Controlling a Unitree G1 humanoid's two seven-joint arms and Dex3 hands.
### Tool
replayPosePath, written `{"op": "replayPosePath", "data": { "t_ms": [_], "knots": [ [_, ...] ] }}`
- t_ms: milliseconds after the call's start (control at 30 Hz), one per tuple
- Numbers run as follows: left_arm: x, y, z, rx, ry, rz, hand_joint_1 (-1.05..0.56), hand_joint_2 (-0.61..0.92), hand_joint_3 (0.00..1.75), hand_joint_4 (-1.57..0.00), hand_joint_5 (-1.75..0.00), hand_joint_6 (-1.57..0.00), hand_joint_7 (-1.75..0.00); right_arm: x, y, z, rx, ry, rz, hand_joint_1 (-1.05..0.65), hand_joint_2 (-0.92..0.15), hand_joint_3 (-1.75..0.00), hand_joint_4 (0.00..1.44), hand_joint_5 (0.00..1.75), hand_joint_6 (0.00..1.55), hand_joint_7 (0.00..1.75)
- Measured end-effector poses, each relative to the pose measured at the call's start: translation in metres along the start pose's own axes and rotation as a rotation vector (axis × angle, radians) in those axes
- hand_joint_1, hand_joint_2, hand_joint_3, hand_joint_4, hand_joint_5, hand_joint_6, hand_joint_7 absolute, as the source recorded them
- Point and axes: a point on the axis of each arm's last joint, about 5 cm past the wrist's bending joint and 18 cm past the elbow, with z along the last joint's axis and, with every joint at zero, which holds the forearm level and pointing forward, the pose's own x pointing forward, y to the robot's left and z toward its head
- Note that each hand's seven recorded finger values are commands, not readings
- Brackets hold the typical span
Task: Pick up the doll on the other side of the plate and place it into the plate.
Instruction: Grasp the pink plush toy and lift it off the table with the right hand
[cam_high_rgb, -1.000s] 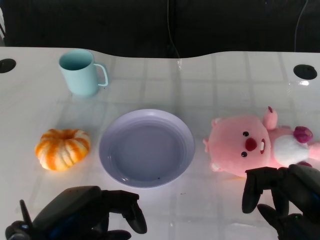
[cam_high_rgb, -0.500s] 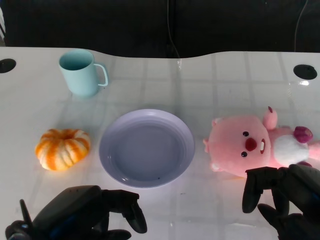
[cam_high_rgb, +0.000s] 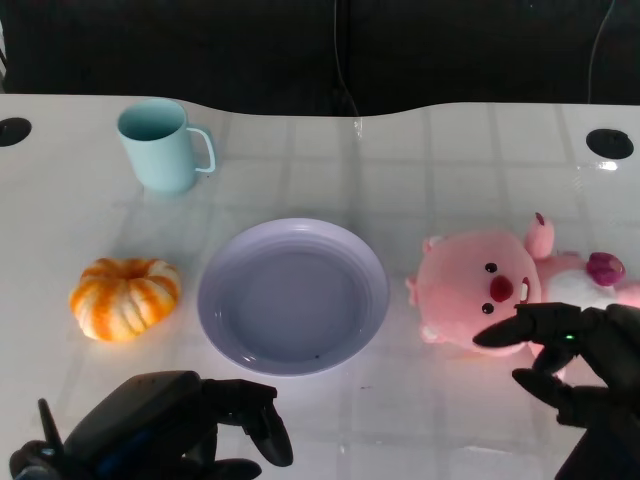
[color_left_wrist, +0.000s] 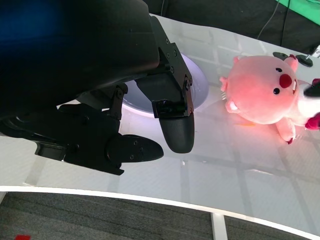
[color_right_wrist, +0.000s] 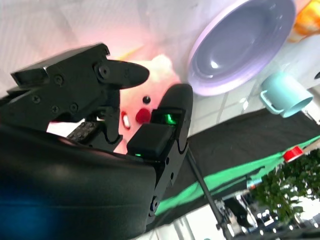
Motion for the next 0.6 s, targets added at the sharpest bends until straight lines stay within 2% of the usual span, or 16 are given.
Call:
{"op": "replayPosePath", "data": {
  "t_ms": [133, 333, 600],
  "knots": [
    [0.000, 0.000, 0.000, 0.000, 0.000, 0.000, -0.18, 0.92, 0.35, -0.67, -1.61, -0.73, -0.94, 0.001, -0.002, -0.001, -0.037, 0.005, -0.033, -0.37, -0.91, -0.07, 0.40, 0.44, 0.51, 0.00],
    [0.000, 0.000, 0.000, 0.003, -0.006, 0.000, -0.19, 0.92, 0.34, -0.66, -1.58, -0.73, -0.93, 0.004, -0.008, -0.003, -0.093, 0.054, -0.073, -0.49, -0.92, -0.03, 0.19, 0.37, 0.28, 0.00],
    [0.000, 0.000, 0.000, 0.001, 0.000, -0.001, -0.19, 0.92, 0.35, -0.68, -1.57, -0.74, -0.94, 0.007, -0.016, -0.002, -0.159, 0.130, -0.053, -0.60, -0.92, -0.01, 0.02, 0.39, 0.19, 0.00]
  ]
}}
